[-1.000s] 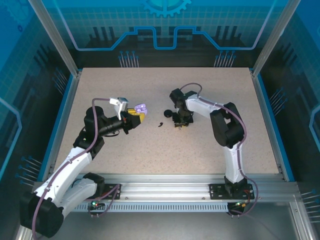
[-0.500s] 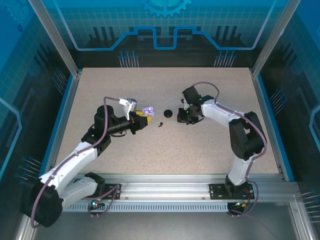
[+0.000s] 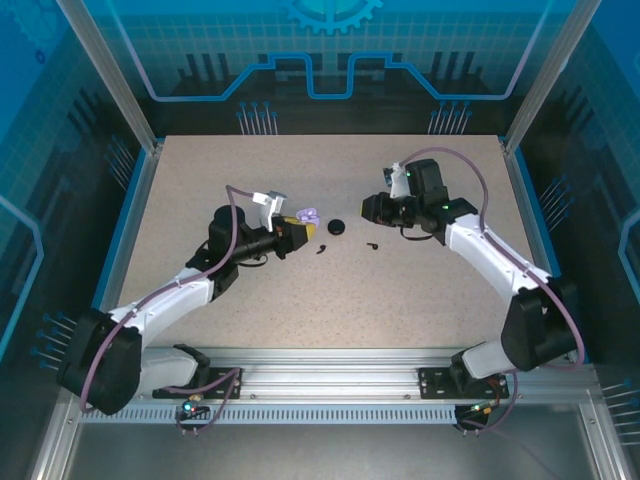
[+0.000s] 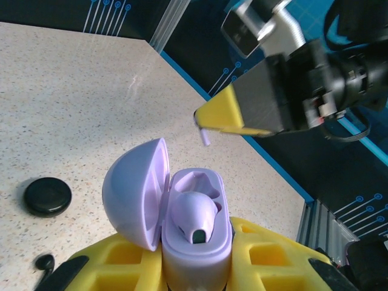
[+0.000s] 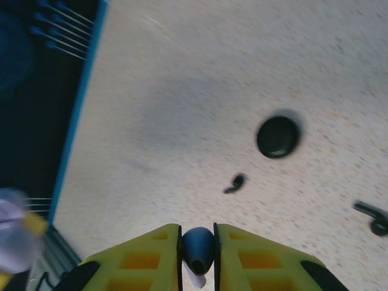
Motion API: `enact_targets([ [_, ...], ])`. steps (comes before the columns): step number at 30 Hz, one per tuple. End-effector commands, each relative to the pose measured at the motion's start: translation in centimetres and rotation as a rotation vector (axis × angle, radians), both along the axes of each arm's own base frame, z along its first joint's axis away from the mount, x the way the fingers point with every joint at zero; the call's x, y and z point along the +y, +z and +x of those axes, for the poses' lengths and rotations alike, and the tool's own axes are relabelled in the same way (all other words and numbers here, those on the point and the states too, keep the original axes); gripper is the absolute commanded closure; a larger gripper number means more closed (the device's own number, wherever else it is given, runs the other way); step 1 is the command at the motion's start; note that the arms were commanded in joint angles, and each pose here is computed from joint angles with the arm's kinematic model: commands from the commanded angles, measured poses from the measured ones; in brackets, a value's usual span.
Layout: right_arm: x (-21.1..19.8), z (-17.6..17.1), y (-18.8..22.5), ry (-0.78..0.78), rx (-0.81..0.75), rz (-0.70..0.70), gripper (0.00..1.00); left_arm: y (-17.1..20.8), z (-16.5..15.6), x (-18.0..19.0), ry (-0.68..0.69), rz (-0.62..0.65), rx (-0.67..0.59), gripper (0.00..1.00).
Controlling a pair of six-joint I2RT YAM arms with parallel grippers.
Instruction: Insert the wireless bluetooth earbuds into the charging case
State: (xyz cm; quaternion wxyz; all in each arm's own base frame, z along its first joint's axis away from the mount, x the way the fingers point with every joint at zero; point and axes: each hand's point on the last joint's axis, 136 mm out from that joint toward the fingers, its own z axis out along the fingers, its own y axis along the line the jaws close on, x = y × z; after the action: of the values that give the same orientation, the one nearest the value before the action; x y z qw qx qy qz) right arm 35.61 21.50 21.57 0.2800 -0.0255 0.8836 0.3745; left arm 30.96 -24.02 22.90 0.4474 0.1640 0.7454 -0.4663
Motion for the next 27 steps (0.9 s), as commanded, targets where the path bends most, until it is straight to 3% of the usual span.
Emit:
enact_targets([
  [1,1.0,-0.6,4.1,0.054,-0.092,0.127,0.8,1.7,0.2,-0.8,-0.011,-0.053,-0.05,0.93],
  [10,2.7,-2.5,10.6,0.141,-0.25,0.261,0.79,4.2,-0.3,-2.5,-0.062,-0.118,-0.103,0.93],
  [27,5.8,-5.8,15.0,0.278,-0.42,0.279,0.78,8.6,-2.0,-4.7,-0.171,-0.185,-0.199,0.93],
])
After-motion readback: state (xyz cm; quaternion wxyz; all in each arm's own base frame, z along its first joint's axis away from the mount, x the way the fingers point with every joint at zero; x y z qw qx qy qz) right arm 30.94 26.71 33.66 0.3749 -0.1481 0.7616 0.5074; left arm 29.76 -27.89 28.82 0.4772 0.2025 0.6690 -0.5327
